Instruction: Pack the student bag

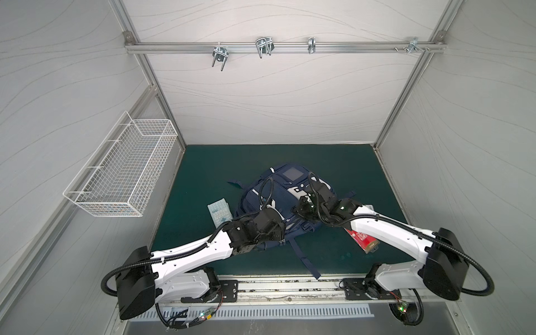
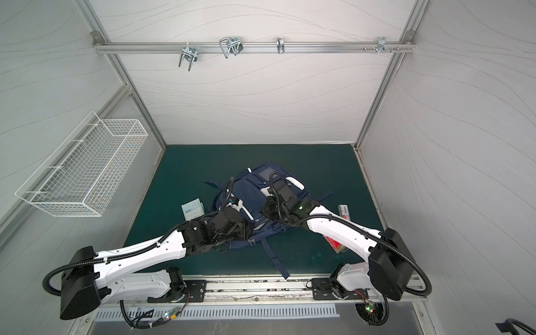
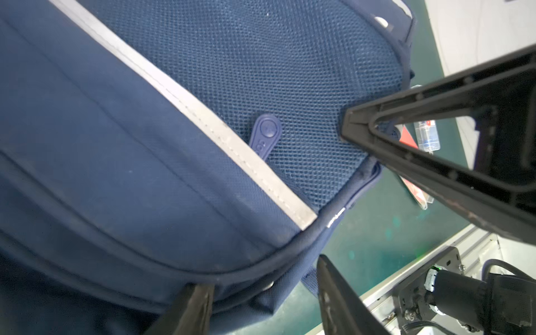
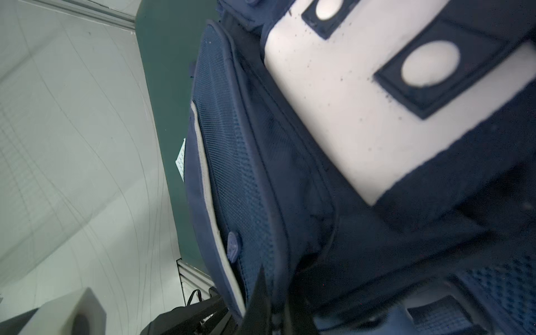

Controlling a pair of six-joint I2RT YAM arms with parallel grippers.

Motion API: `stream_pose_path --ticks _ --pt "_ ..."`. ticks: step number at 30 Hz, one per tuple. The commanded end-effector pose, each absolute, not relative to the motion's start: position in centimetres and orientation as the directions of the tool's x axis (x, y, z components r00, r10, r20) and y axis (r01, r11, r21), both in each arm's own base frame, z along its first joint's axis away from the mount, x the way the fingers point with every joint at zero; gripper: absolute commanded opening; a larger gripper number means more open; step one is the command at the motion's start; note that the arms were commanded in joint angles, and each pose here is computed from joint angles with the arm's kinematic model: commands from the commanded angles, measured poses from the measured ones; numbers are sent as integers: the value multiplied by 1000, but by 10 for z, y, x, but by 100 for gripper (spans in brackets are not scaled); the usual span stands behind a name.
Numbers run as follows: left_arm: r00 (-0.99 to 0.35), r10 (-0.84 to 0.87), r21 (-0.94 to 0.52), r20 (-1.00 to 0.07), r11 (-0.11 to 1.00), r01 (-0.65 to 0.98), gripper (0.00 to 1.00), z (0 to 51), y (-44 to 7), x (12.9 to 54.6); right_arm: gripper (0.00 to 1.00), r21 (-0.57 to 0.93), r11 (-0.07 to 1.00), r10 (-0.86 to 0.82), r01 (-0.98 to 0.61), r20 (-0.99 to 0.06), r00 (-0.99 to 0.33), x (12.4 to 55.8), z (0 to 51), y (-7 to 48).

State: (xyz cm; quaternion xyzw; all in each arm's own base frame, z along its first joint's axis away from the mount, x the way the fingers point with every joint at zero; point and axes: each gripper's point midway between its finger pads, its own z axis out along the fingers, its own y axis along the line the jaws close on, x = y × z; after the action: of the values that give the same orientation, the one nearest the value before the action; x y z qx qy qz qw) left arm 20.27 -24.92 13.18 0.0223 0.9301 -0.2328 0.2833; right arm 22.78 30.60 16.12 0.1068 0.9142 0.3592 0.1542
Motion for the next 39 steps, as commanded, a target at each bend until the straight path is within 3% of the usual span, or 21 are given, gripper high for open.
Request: stream_pose_path --ticks 1,8,17,21,25,30,35,39 --pt "-794 -143 -454 -591 873 180 55 153 -258 216 0 773 634 341 21 -255 -905 234 208 317" --pt "-817 -193 -500 -544 856 130 47 145 -266 209 0 785 620 352 -6 -285 -891 245 234 330" --pt "-825 -228 -491 -517 869 68 50 133 -275 217 0 765 644 354 -9 -308 -883 240 236 333" --pt "-813 -259 -467 -521 884 17 48 132 -266 219 0 712 702 400 8 -385 -832 250 246 312" --pt "-778 -310 -476 -546 879 -17 55 150 -243 216 0 703 711 456 27 -431 -779 260 251 293" --pt "-802 -342 -533 -490 845 -35 61 154 -238 200 0 754 655 494 49 -379 -783 264 245 302" --pt "-797 -340 -607 -499 793 41 70 156 -251 200 0 782 620 498 56 -338 -799 258 244 306" --pt "-836 -253 -580 -486 809 93 71 149 -272 198 0 804 592 461 52 -284 -841 248 245 308"
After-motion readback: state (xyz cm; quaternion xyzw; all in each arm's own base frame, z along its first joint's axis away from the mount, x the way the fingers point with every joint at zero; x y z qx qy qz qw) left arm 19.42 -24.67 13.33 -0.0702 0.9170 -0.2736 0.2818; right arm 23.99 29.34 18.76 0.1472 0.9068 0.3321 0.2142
